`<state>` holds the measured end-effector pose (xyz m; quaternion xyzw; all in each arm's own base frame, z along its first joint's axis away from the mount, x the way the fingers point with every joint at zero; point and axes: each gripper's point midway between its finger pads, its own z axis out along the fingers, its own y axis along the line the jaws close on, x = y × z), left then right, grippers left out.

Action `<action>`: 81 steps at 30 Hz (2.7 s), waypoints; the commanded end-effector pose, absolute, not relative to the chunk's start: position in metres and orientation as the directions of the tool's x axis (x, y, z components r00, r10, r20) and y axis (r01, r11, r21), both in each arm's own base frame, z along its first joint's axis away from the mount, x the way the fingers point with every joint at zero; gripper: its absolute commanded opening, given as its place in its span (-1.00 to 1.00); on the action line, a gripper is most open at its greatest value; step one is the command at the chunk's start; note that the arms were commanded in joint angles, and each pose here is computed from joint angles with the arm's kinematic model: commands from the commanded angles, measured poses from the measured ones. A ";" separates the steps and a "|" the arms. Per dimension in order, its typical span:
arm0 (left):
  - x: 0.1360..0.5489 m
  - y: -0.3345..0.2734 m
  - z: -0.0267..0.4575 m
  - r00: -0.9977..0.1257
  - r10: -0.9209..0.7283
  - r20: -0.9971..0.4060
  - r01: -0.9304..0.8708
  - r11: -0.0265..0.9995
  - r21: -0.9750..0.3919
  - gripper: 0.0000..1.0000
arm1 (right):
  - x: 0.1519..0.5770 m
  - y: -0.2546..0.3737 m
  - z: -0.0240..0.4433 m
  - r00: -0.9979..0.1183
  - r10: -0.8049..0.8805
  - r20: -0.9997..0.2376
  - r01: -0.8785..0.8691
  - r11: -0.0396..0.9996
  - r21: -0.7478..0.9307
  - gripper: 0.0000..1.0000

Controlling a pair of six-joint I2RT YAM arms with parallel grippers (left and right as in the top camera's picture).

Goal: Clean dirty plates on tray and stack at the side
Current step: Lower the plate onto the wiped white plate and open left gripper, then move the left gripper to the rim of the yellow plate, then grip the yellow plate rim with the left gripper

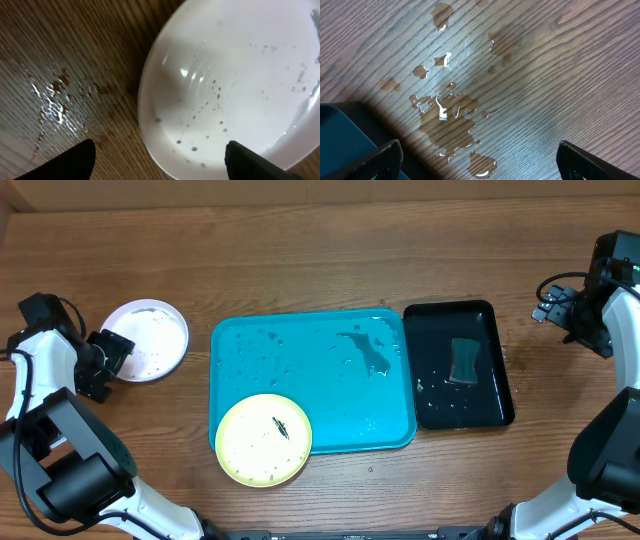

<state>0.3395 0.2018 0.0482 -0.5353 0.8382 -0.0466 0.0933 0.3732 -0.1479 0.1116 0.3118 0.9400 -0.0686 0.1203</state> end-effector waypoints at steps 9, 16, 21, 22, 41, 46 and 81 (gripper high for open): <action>0.337 0.110 0.053 -0.680 -0.724 0.118 -0.713 0.614 -0.338 0.70 | 0.375 -0.149 0.113 -0.771 0.574 -0.276 0.608 0.793 -0.050 1.00; 0.334 0.059 0.059 -0.802 -0.573 0.169 -0.589 0.714 -0.378 0.61 | 0.375 -0.149 0.113 -0.771 0.574 -0.276 0.608 0.793 -0.050 1.00; 0.330 0.037 0.085 -0.846 -0.511 0.150 -0.519 0.730 -0.445 0.51 | 0.375 -0.149 0.113 -0.771 0.574 -0.276 0.608 0.793 -0.050 1.00; 0.330 0.037 0.096 -0.850 -0.512 0.123 -0.507 0.733 -0.454 0.50 | 0.375 -0.149 0.113 -0.771 0.574 -0.276 0.608 0.793 -0.050 1.00; 0.242 -0.016 0.138 -0.918 -0.388 0.081 -0.393 0.866 -0.310 -0.28 | 0.375 -0.149 0.113 -0.771 0.574 -0.276 0.608 0.793 -0.050 1.00; 0.213 -0.033 0.107 -0.927 -0.326 0.184 -0.367 0.887 -0.280 -0.24 | 0.375 -0.149 0.113 -0.771 0.574 -0.276 0.608 0.793 -0.050 1.00; 0.170 -0.010 0.083 -0.790 -0.592 0.160 -0.564 0.803 0.191 -0.10 | 0.375 -0.149 0.113 -0.771 0.574 -0.276 0.608 0.793 -0.050 1.00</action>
